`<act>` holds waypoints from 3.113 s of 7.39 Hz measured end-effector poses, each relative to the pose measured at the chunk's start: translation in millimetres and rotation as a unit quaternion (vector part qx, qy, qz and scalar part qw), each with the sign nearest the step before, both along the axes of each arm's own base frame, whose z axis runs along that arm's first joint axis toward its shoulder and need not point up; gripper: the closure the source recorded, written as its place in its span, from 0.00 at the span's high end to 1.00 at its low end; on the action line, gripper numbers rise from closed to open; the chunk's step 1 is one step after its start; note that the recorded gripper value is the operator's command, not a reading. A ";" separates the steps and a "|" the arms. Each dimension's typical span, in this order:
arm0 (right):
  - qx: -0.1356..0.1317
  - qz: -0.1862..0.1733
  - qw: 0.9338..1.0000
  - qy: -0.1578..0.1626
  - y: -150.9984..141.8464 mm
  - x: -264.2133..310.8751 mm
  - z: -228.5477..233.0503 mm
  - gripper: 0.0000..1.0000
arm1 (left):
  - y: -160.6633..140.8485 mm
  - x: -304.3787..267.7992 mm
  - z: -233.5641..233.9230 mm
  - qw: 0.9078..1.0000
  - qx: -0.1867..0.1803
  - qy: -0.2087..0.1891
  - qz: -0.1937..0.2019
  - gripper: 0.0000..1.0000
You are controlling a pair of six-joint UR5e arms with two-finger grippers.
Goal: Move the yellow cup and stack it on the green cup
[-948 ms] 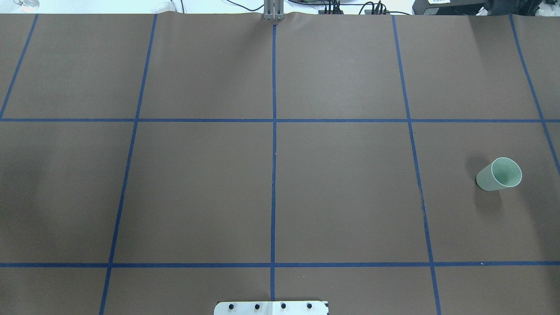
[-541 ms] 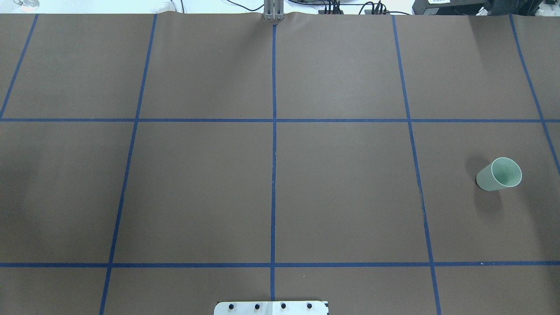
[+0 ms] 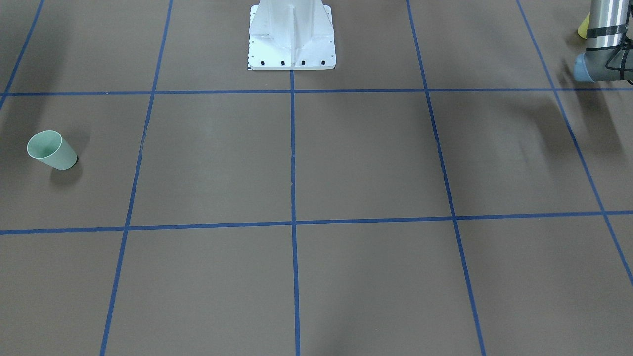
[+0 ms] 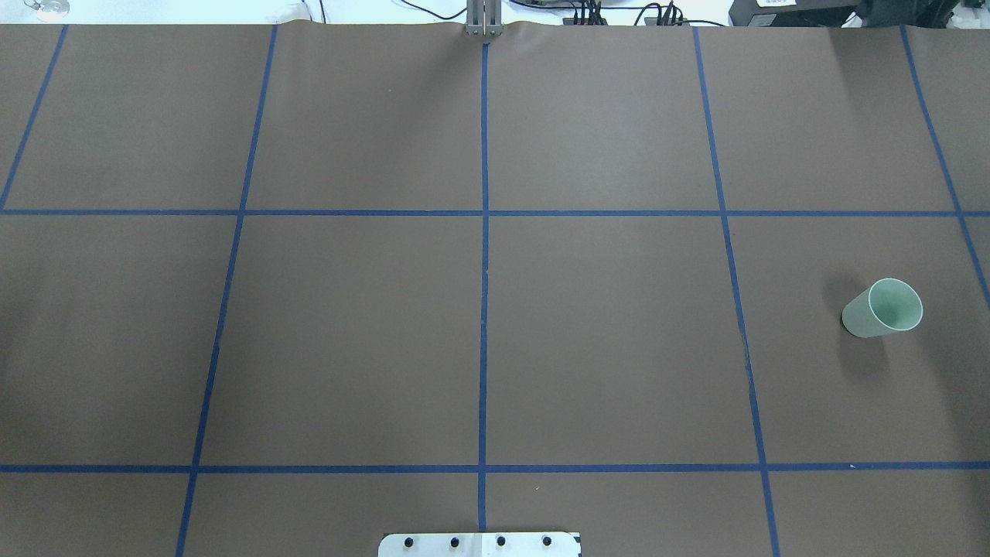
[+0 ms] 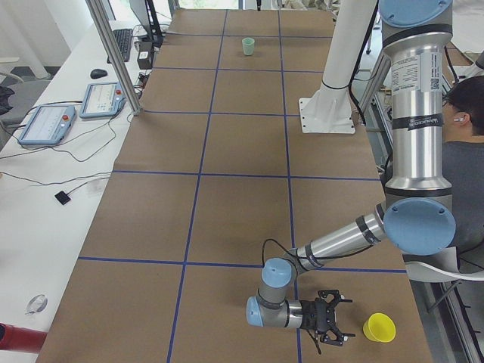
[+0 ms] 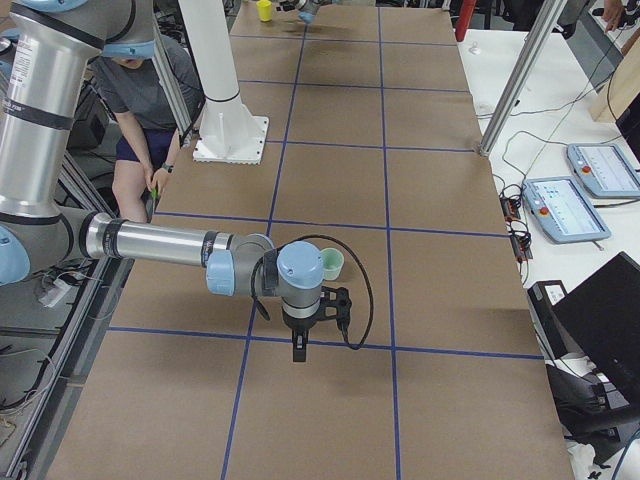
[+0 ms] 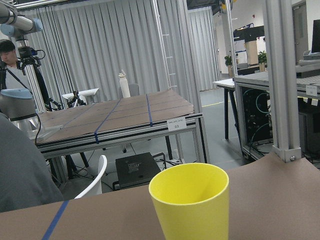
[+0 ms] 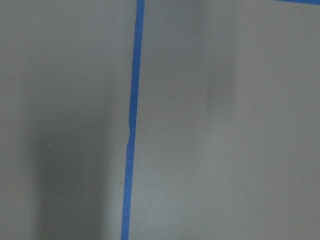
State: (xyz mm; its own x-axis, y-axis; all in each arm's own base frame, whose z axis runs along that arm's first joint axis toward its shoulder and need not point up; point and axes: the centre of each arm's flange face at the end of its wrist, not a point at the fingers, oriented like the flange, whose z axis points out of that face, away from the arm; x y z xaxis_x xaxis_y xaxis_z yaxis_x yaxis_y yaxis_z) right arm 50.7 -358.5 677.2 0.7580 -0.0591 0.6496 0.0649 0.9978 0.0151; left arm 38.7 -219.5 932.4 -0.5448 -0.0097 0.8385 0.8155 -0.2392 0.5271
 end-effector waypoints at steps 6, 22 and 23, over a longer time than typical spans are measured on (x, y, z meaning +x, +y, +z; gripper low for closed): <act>0.000 0.000 1.000 0.000 -1.6 -0.1 -1.4 0.99 | 12.2 0.1 6.5 0.999 -0.021 0.009 -0.032 1.00; 0.001 0.000 1.000 0.001 -2.9 -0.3 -1.7 0.99 | 30.9 -5.0 11.4 0.997 -0.029 0.054 -0.056 0.16; 0.001 0.000 1.000 0.001 -2.6 -0.2 -1.5 0.99 | 30.6 -4.6 11.3 0.996 -0.029 0.054 -0.058 0.06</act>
